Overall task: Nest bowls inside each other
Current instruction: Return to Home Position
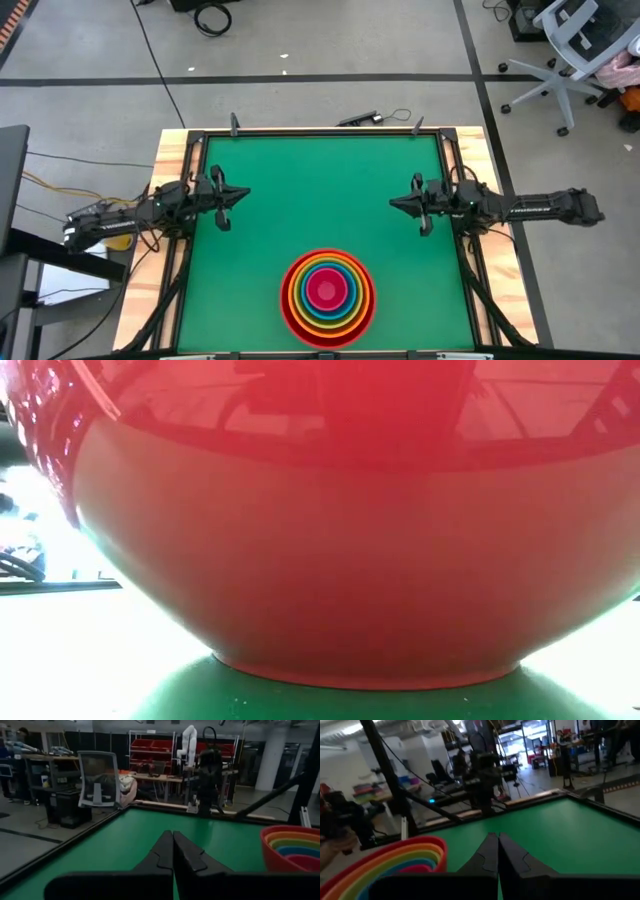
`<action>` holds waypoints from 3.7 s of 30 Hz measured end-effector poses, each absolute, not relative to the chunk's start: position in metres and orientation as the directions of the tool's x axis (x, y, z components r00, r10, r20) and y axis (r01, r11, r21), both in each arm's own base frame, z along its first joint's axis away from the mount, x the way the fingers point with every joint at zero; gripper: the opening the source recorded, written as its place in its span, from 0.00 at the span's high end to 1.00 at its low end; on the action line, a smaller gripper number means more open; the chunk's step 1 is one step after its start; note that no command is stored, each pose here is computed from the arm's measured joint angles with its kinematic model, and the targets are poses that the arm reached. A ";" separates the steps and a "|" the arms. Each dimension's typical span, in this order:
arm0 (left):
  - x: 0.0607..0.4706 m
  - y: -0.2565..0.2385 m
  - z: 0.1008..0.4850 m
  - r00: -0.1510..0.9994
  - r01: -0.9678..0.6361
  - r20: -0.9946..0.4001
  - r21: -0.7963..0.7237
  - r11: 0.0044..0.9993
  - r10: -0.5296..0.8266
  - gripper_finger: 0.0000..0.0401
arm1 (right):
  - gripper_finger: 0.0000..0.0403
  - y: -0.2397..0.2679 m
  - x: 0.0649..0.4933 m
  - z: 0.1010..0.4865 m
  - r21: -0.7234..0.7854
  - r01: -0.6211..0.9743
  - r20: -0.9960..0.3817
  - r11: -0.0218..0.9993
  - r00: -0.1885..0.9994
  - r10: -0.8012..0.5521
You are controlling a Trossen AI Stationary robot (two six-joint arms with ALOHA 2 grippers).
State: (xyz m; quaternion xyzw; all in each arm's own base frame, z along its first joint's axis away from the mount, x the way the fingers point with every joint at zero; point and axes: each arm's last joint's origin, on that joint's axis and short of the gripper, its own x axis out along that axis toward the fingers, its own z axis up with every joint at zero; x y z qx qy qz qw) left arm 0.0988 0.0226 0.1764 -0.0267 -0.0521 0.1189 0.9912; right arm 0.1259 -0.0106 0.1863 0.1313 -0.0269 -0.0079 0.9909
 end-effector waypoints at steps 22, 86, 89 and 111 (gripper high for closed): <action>0.091 0.017 0.183 0.970 -0.239 0.022 -0.064 0.969 0.241 1.00 | 0.99 0.010 0.106 0.179 0.234 -0.039 0.115 0.971 0.993 0.012; 0.095 0.016 0.179 0.962 -0.243 0.137 0.021 0.970 0.238 0.96 | 0.95 0.005 0.102 0.177 0.183 -0.087 0.112 0.979 0.991 0.067; 0.095 0.016 0.179 0.962 -0.243 0.137 0.021 0.970 0.238 0.96 | 0.95 0.005 0.102 0.177 0.183 -0.087 0.112 0.979 0.991 0.067; 0.095 0.016 0.179 0.962 -0.243 0.137 0.021 0.970 0.238 0.96 | 0.95 0.005 0.102 0.177 0.184 -0.088 0.112 0.979 0.991 0.068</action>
